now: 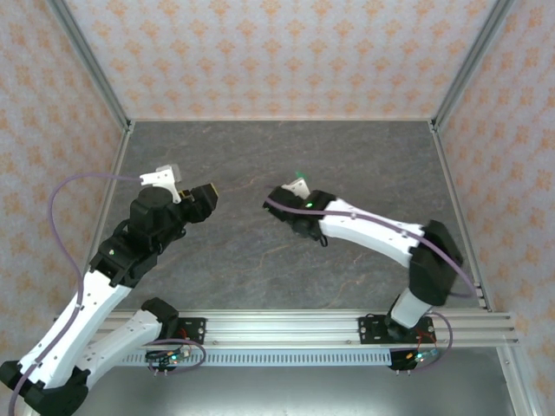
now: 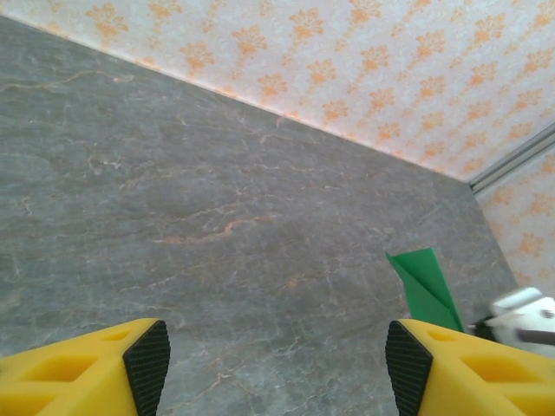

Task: Fold a paper plane with a square sheet of paper (fold left side to right side)
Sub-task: Turn over the paper at the center of the table.

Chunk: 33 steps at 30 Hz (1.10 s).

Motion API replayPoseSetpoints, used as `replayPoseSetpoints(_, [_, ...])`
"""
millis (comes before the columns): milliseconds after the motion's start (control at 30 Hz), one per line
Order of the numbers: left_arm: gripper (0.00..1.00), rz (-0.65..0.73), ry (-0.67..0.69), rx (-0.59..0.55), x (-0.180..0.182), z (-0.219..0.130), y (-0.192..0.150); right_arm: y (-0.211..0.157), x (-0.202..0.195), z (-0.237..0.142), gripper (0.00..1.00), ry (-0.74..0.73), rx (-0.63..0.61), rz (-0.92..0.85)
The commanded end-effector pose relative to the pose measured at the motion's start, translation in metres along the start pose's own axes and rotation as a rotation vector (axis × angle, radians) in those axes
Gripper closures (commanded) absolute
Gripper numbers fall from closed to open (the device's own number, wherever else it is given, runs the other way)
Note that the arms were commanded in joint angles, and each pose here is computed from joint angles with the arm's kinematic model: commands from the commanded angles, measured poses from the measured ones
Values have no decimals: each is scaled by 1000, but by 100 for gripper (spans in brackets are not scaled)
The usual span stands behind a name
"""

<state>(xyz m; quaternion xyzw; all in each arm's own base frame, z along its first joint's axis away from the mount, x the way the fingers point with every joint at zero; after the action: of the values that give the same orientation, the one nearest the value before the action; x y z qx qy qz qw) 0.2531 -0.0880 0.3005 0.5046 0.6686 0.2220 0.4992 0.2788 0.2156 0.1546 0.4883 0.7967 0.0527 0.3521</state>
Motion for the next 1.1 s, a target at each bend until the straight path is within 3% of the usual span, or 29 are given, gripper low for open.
replayPoseSetpoints(0, [28, 45, -4, 35, 4, -2, -12, 1, -20, 2, 89, -254, -1, -149])
replayPoseSetpoints(233, [27, 107, -179, 117, -22, -11, -27, -2, 17, 36, 87, -321, 59, -285])
replayPoseSetpoints(500, [26, 115, -196, 99, -24, -18, -22, -17, 58, 62, 82, -248, 149, -347])
replayPoseSetpoints(800, [25, 121, -186, 132, -23, -12, -28, -41, 90, 51, 47, 57, 193, -226])
replayPoseSetpoints(1067, [22, 83, -184, 264, -25, 17, -57, -30, 64, -7, 13, 332, 44, 45])
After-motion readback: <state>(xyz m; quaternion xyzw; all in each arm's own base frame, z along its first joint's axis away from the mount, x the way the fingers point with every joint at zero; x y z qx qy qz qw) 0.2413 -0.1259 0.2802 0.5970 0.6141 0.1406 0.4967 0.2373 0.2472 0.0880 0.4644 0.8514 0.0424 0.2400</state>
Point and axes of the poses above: each hand's point on the last joint's axis, 136 mm out from that joint toward the fingers, its own z axis out along the fingers, its own x axis along the line the jaws close on, y = z × x, the point moved 1 cm from there along -z, back along the fingers, and after that the axes turned 1 degree about z, right-handed, at the moved point
